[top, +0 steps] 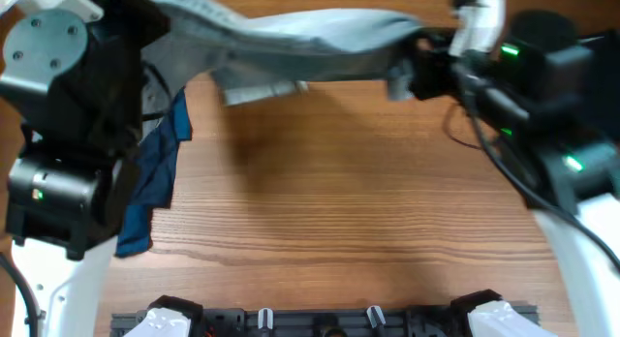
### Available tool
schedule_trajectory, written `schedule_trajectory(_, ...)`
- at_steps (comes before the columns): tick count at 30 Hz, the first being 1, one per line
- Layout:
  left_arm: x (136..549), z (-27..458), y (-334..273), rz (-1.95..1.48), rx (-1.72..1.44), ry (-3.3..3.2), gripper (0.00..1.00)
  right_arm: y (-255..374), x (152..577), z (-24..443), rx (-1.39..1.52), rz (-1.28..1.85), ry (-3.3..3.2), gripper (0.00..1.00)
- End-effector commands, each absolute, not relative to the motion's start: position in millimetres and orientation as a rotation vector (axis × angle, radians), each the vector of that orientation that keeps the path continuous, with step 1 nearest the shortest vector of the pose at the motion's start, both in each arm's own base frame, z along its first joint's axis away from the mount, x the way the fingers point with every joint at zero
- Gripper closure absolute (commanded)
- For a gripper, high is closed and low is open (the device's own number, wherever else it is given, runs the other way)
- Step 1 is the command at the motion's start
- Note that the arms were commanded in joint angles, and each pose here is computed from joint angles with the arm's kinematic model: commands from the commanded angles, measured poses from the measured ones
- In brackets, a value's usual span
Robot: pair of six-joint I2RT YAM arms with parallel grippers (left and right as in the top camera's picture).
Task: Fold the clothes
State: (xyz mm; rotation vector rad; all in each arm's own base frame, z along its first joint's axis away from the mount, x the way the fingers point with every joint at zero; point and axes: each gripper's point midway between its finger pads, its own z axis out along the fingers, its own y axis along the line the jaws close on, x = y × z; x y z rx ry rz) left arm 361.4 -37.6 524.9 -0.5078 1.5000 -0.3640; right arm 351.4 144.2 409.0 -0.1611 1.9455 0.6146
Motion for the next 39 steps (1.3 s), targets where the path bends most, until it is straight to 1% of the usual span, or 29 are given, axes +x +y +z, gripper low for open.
schedule_trajectory(1,332,576,-89,-0.607,-0.325,1.390,0.96,117,316,459,-0.180,0.558,1.811,0.96)
schedule_trajectory(4,311,594,-126,-0.736,-0.243,1.347,0.96,104,286,480,-0.185,0.521,1.775,0.96)
schedule_trajectory(7,292,599,-151,-0.821,-0.180,1.350,0.96,94,260,496,-0.187,0.480,1.758,0.96)
schedule_trajectory(10,270,598,-168,-0.877,-0.134,1.371,0.96,85,228,512,-0.180,0.468,1.745,0.96)
schedule_trajectory(13,252,598,-175,-0.908,-0.122,1.388,0.96,78,206,520,-0.172,0.456,1.762,0.96)
schedule_trajectory(16,238,594,-173,-0.901,-0.147,1.410,0.96,74,193,517,-0.161,0.453,1.794,0.96)
schedule_trajectory(19,238,578,-162,-0.808,-0.211,1.464,0.96,64,195,505,-0.093,0.413,1.852,0.96)
schedule_trajectory(23,253,538,-144,-0.564,-0.284,1.582,0.96,65,224,484,-0.065,0.372,1.953,0.96)
schedule_trajectory(27,272,504,-140,-0.323,-0.323,1.660,0.96,75,274,449,-0.072,0.346,2.097,0.96)
schedule_trajectory(29,287,484,-141,-0.179,-0.338,1.693,0.96,82,311,419,-0.082,0.325,2.198,0.96)
schedule_trajectory(30,294,476,-142,-0.132,-0.337,1.709,0.96,85,322,410,-0.082,0.322,2.224,0.96)
schedule_trajectory(35,342,421,-137,0.076,-0.392,1.811,0.96,90,397,342,-0.052,0.289,2.385,0.96)
schedule_trajectory(36,368,387,-130,0.167,-0.429,1.877,0.96,86,425,312,-0.023,0.286,2.434,0.96)
schedule_trajectory(37,382,368,-126,0.198,-0.442,1.918,0.96,83,442,295,-0.001,0.292,2.455,0.96)
schedule_trajectory(39,400,341,-125,0.223,-0.444,1.983,0.96,78,460,278,0.020,0.311,2.467,0.96)
